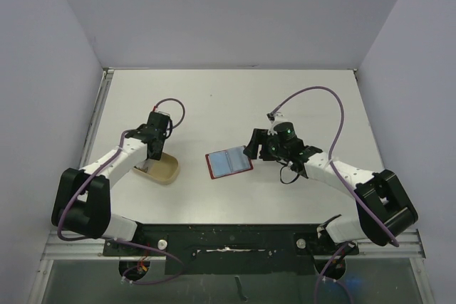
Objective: Put the credit cards into the card holder
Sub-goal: Pick up the credit card from the storage box.
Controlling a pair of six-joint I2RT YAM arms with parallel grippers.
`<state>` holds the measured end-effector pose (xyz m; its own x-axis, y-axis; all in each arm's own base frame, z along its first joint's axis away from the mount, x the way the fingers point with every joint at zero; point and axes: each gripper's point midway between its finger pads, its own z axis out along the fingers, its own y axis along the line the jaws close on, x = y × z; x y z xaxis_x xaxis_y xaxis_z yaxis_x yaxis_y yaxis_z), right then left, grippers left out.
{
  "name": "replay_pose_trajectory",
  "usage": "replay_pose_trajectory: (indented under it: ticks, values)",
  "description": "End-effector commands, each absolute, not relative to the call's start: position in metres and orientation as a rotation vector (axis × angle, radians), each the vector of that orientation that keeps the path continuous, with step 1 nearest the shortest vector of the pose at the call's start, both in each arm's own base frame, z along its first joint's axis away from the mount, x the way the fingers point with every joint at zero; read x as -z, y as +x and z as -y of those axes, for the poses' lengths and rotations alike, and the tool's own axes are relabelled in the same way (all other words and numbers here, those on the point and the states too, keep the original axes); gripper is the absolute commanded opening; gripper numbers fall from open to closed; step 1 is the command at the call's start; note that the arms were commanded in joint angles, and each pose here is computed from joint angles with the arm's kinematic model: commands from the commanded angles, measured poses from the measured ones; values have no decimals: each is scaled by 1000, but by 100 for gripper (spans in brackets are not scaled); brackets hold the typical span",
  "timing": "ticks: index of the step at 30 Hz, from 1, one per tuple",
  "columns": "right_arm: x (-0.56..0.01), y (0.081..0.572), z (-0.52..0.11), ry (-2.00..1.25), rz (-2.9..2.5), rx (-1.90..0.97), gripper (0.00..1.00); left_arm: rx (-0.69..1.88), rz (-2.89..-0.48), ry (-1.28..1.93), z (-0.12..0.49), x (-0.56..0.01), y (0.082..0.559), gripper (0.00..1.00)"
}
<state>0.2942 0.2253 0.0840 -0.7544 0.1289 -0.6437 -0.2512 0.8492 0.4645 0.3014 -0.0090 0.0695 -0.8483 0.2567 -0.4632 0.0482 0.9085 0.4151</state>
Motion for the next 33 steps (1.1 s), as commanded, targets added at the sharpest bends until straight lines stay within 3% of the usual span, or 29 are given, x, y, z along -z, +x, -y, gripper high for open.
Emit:
replay_pose_trajectory:
  ticks: [1, 33]
  values:
    - [-109, 303, -228, -103, -2219, -745, 68, -600, -2491, 191, 1, -82, 313, 34]
    - [-100, 303, -228, -101, -2240, -747, 68, -583, -2492, 183, 10, -103, 315, 5]
